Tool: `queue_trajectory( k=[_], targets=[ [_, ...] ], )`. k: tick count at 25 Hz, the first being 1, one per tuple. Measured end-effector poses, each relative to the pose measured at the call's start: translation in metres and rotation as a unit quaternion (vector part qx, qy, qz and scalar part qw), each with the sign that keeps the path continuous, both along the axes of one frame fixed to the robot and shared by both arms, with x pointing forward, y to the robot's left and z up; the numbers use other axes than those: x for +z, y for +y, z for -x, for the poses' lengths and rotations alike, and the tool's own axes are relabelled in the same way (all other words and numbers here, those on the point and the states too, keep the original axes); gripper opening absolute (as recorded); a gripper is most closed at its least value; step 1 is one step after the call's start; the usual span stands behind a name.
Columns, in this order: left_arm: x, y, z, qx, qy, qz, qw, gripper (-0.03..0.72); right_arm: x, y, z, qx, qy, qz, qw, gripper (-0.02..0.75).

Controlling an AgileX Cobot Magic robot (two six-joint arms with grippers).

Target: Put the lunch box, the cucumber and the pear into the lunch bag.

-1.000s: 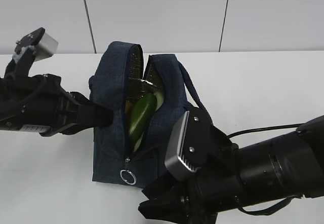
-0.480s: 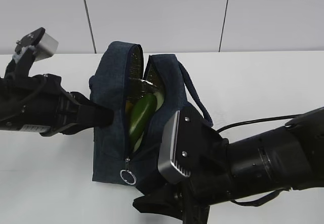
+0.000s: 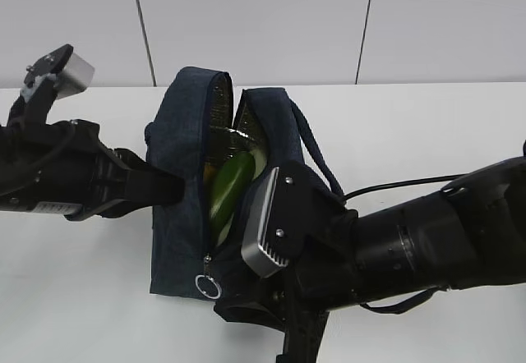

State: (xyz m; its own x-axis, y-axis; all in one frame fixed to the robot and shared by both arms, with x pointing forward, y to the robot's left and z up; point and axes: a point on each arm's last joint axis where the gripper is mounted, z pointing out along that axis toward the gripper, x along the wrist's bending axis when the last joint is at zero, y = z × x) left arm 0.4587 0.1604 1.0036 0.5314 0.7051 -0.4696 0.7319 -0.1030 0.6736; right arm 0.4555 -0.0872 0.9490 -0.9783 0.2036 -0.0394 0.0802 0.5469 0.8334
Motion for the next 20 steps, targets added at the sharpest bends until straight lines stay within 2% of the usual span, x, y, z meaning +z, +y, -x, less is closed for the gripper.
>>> queue_trajectory(
  k=[9,20],
  targets=[
    [0.001,-0.001,-0.001,0.005,-0.001,0.009,1.0,0.004,-0.014,0.004,-0.006,-0.002,0.016,0.015,1.0,0.213],
    [0.0,-0.003,-0.001,0.006,0.01,0.024,1.0,0.004,-0.011,0.01,-0.016,-0.006,0.003,0.012,1.0,0.213]
  ],
)
